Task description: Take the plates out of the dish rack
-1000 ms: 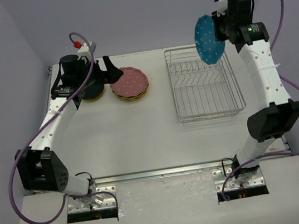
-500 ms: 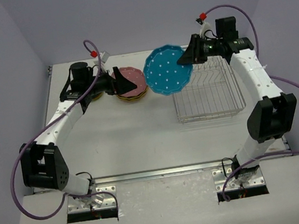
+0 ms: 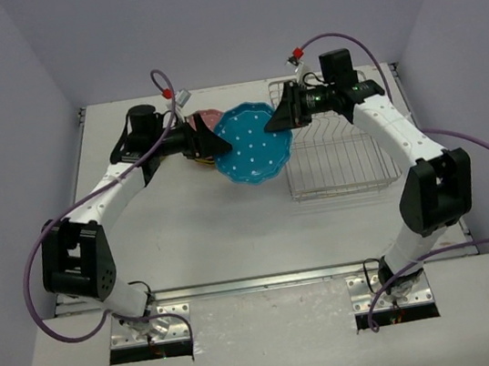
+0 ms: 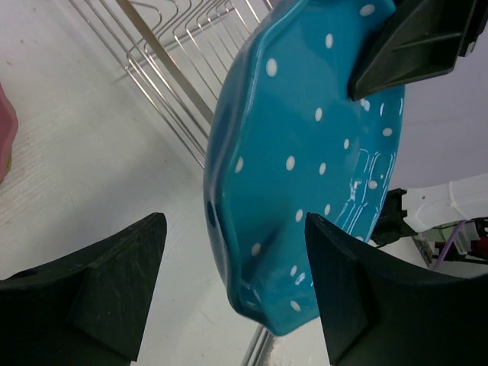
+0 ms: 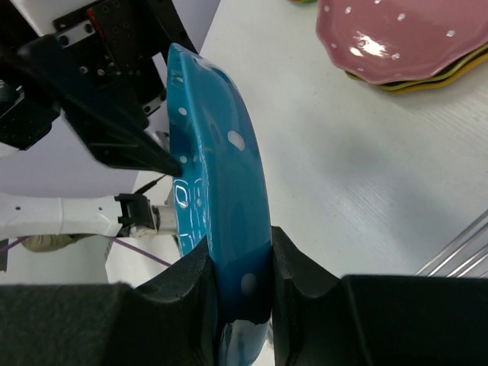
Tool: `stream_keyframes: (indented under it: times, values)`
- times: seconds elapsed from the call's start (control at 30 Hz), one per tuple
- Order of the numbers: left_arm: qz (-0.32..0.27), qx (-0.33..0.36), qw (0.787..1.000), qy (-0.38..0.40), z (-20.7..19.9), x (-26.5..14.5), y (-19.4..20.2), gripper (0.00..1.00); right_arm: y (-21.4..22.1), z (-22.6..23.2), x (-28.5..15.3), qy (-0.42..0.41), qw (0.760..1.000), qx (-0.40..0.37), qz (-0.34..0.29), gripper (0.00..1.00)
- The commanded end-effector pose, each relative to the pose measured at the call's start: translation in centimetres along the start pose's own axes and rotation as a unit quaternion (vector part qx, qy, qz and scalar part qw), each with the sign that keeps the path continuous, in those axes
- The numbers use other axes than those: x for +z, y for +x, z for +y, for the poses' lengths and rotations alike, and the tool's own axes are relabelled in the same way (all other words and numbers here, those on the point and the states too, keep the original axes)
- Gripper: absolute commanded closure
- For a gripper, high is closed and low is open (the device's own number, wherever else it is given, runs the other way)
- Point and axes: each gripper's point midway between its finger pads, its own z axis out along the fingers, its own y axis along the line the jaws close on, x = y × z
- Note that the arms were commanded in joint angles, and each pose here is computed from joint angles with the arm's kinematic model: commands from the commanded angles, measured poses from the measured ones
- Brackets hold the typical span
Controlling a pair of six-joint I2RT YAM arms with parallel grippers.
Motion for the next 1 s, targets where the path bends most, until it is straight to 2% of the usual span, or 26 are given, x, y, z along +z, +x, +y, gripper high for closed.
stream_keyframes:
  times: [0.0, 0.03, 0.1, 0.27, 0.37, 0.43, 0.47, 0.6, 0.63, 0.67, 0.73, 0.83, 0.97]
  values:
    - [0.004, 0.008, 0.999, 0.036, -1.0, 0.4, 0.6, 0.49, -2.7, 5.9, -1.1, -0.077, 0.994, -0.068, -0.031, 1.0]
    - [0.004, 0.01, 0.999, 0.045, -1.4, 0.3, 0.6, 0.62, -2.9, 5.9, -1.0, -0.076, 0.994, -0.069, -0.031, 1.0]
    - [0.006, 0.004, 0.998, 0.06, -1.9, 0.1, 0.7, 0.77, -3.2, 6.0, -1.1, -0.074, 0.994, -0.074, -0.034, 1.0]
    - [0.006, -0.007, 0.995, 0.096, -2.9, -0.7, 0.6, 1.0, -2.8, 5.7, -1.0, -0.073, 0.994, -0.072, -0.03, 1.0]
    - [0.002, -0.014, 0.994, 0.107, -3.0, -1.3, 0.2, 1.0, -2.5, 5.1, -0.7, -0.066, 0.995, -0.067, -0.026, 0.99]
    - [-0.006, -0.024, 0.993, 0.112, -2.8, -2.0, -0.3, 1.0, -2.3, 4.6, -0.6, -0.059, 0.996, -0.06, -0.023, 0.96]
    - [-0.012, -0.028, 0.993, 0.111, -2.5, -2.3, -0.7, 1.0, -2.3, 4.4, -0.5, -0.056, 0.997, -0.057, -0.023, 0.89]
    - [-0.036, -0.04, 0.994, 0.095, -1.2, -3.6, -2.1, 1.0, -2.5, 3.9, -0.3, -0.045, 0.998, -0.045, -0.023, 0.51]
    - [-0.044, -0.042, 0.994, 0.092, -0.8, -4.0, -2.5, 1.0, -2.6, 3.9, -0.3, -0.042, 0.998, -0.043, -0.024, 0.36]
    - [-0.048, -0.047, 0.994, 0.09, -0.7, -4.3, -2.7, 1.0, -2.6, 3.8, -0.3, -0.04, 0.998, -0.042, -0.024, 0.27]
    - [-0.057, -0.055, 0.993, 0.085, -0.2, -4.7, -3.1, 1.0, -2.7, 3.6, -0.2, -0.033, 0.998, -0.039, -0.026, 0.12]
    - [-0.07, -0.068, 0.992, 0.074, 0.9, -5.3, -3.7, 1.0, -2.9, 3.0, -0.2, -0.015, 0.999, -0.035, -0.03, 0.01]
    - [-0.105, -0.069, 0.992, 0.013, 4.1, -6.0, -6.4, 1.0, -3.6, 1.8, -0.5, 0.033, 0.997, -0.043, -0.046, 0.01]
